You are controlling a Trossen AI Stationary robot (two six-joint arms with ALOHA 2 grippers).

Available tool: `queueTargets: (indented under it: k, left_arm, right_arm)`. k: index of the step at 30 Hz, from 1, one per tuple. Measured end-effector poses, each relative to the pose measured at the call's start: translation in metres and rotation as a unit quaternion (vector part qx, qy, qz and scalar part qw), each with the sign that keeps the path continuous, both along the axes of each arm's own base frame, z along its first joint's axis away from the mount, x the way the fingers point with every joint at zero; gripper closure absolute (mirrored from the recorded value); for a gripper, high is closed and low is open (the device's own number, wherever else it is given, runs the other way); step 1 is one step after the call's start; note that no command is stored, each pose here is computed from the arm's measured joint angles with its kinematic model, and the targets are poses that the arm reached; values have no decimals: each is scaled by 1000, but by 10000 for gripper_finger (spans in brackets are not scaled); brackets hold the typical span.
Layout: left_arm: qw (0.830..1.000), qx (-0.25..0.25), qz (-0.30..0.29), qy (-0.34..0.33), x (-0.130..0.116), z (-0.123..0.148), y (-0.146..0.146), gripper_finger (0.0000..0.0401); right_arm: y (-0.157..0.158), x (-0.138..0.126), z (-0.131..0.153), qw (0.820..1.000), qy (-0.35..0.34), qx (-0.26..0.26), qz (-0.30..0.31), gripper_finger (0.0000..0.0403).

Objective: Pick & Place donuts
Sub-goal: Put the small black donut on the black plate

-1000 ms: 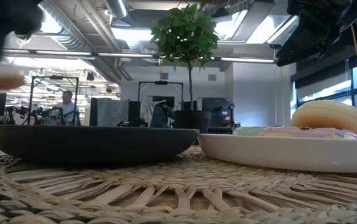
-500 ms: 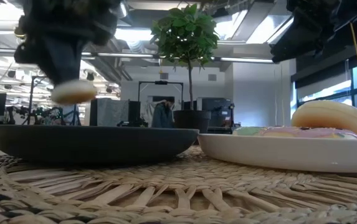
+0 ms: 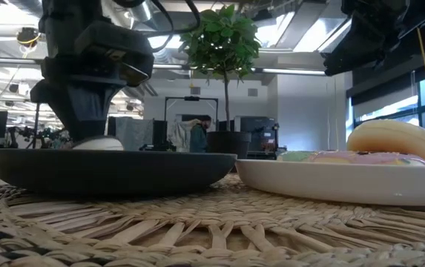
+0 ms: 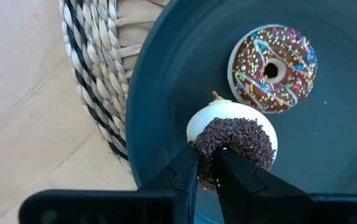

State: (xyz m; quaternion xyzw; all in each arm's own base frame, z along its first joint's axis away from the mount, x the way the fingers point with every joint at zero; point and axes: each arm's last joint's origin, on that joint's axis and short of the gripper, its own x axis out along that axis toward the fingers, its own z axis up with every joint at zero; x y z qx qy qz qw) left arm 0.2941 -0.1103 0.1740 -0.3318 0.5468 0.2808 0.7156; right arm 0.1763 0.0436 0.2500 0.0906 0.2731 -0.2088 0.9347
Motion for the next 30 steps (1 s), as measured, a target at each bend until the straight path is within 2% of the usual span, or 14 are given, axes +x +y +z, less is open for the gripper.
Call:
queueTargets:
  k: [10, 25, 30]
  left_arm:
    - [1000, -9, -2, 2, 0, 1, 0, 352]
    - [1000, -15, 11, 4, 3, 1, 10, 267]
    - [1000, -13, 7, 4, 4, 1, 12, 252]
  right_arm:
    - [0, 0, 0, 1000, 2, -1, 0, 231]
    - [0, 0, 0, 1000, -1, 2, -1, 231]
    - [6, 12, 4, 998, -59, 5, 18, 231]
